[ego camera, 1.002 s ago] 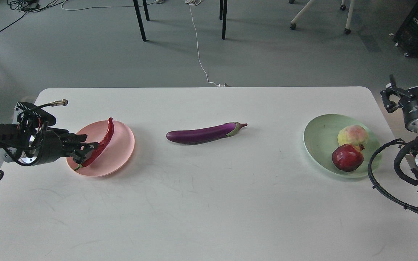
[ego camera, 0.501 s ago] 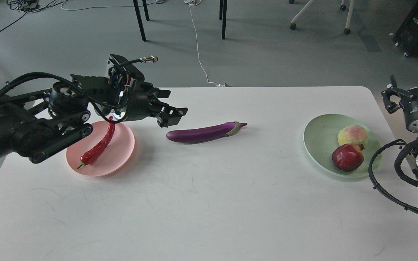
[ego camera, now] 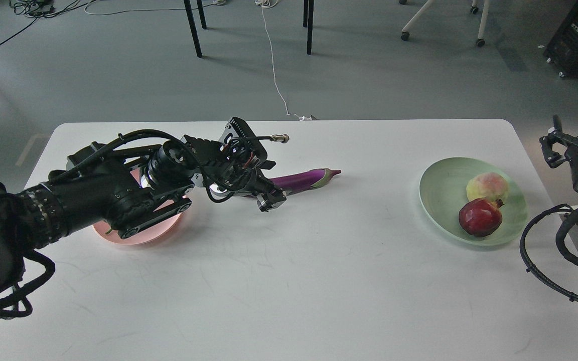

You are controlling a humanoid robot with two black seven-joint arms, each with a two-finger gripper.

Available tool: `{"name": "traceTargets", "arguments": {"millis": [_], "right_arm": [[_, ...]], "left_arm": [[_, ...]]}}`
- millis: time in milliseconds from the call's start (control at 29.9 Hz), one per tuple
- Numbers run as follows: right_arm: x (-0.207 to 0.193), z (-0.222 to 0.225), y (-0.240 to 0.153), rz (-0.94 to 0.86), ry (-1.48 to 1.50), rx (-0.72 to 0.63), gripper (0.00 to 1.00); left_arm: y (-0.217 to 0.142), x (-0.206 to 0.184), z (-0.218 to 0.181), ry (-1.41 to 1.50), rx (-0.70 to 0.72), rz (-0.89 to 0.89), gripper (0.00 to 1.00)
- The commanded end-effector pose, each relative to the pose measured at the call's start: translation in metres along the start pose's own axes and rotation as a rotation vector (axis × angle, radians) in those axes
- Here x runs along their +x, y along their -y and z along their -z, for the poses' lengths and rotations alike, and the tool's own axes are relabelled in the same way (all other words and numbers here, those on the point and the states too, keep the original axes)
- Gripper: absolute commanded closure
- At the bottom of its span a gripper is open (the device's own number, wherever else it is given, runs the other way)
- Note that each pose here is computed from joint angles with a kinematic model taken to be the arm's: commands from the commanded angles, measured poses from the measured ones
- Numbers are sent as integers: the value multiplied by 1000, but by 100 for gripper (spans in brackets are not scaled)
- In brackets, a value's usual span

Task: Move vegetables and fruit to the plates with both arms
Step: 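Reach the left hand to the purple eggplant and grasp it, then carry the eggplant onto the pink plate beside the chili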

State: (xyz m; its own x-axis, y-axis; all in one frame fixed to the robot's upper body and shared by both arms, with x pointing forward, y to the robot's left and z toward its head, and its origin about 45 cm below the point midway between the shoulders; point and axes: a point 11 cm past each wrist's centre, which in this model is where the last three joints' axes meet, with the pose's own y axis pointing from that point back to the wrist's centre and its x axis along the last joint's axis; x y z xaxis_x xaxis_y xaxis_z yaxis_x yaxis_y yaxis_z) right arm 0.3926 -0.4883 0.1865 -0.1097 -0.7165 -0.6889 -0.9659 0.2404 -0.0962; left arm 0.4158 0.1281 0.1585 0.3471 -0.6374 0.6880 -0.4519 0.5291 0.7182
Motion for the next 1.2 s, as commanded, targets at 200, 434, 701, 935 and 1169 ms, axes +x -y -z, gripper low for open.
{"name": "traceTargets", "arguments": {"millis": [200,434,701,935,1169], "right_arm": [[3,10,0,-1,-24,5,1],[6,12,-2,-6,-30,4,1],[6,12,-2,-6,-29,6,1],[6,13,-1,-5,-30,7,1],[7,17,-1,-6,-35,13,1]], "left_arm": [[13,-18,9,-28,51,13,29],[20,-32,2,-54,35,38,40],[19,-32,-1,-32,24,48,73],[-9,-28,9,-22,4,13,81],[-97,-8,38,-55,21,-87,80]]}}
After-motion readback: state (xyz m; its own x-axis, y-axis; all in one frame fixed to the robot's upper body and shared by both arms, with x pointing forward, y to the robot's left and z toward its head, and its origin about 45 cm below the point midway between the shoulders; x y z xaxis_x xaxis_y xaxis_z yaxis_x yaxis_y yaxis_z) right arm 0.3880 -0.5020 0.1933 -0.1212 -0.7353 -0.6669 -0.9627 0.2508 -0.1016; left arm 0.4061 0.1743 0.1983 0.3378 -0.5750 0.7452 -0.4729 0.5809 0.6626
